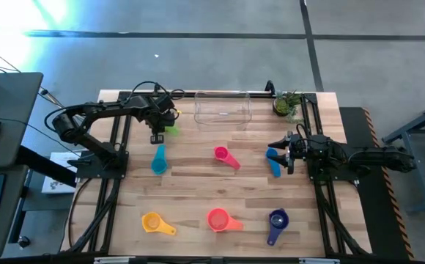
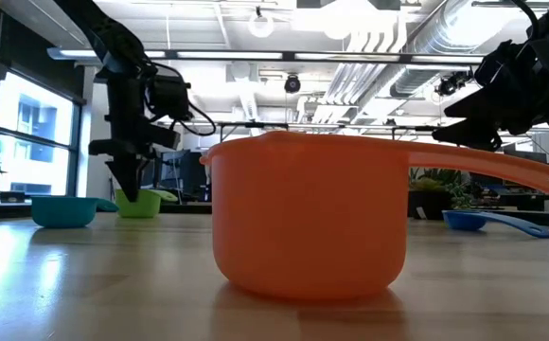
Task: Nest measuring cups in basket
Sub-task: Stack the green measuring cup on the orange measuring cup
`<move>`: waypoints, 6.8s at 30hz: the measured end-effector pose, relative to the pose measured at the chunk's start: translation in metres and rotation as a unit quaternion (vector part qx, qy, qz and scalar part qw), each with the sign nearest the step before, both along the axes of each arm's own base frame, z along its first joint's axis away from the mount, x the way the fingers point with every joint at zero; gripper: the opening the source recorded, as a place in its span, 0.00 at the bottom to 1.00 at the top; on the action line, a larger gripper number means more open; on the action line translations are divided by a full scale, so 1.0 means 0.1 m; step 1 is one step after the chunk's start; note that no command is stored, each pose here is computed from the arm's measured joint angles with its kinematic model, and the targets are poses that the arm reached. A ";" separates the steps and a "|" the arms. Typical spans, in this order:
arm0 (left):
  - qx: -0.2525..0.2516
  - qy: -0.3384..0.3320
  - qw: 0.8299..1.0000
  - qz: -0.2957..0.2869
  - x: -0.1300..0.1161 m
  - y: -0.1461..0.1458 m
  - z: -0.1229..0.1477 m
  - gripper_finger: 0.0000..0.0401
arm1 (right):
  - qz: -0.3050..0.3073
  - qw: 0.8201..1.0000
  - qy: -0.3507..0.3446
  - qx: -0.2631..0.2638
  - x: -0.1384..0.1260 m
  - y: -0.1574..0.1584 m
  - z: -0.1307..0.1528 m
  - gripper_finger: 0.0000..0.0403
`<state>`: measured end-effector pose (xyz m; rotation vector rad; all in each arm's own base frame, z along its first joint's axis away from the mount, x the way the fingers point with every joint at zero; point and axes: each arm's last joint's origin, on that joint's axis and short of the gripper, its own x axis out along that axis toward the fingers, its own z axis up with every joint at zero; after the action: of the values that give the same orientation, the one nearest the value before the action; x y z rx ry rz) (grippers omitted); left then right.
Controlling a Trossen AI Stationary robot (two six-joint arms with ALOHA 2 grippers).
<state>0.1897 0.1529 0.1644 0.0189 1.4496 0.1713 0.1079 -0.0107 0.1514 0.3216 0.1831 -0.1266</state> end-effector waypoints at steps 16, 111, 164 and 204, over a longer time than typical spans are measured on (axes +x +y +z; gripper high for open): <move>-0.029 -0.066 0.995 0.064 0.03 -0.50 0.63 0.04 | 0.000 1.000 0.000 0.000 0.00 0.00 0.00 0.66; -0.142 -0.245 0.959 0.020 1.86 -3.91 0.97 0.03 | 0.000 1.000 0.000 0.000 0.00 0.00 0.00 0.66; -0.136 -0.188 0.972 0.024 2.14 -3.81 0.42 0.16 | 0.000 1.000 0.009 0.001 0.01 0.00 -0.02 0.66; -0.197 -0.223 0.929 -0.221 2.07 -3.92 0.78 0.14 | 0.000 1.000 0.009 0.001 0.01 0.00 -0.02 0.66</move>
<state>0.3968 -0.2388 0.2426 -0.0207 0.9702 -0.4626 0.1088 -0.0108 0.1498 0.3224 0.2014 -0.1295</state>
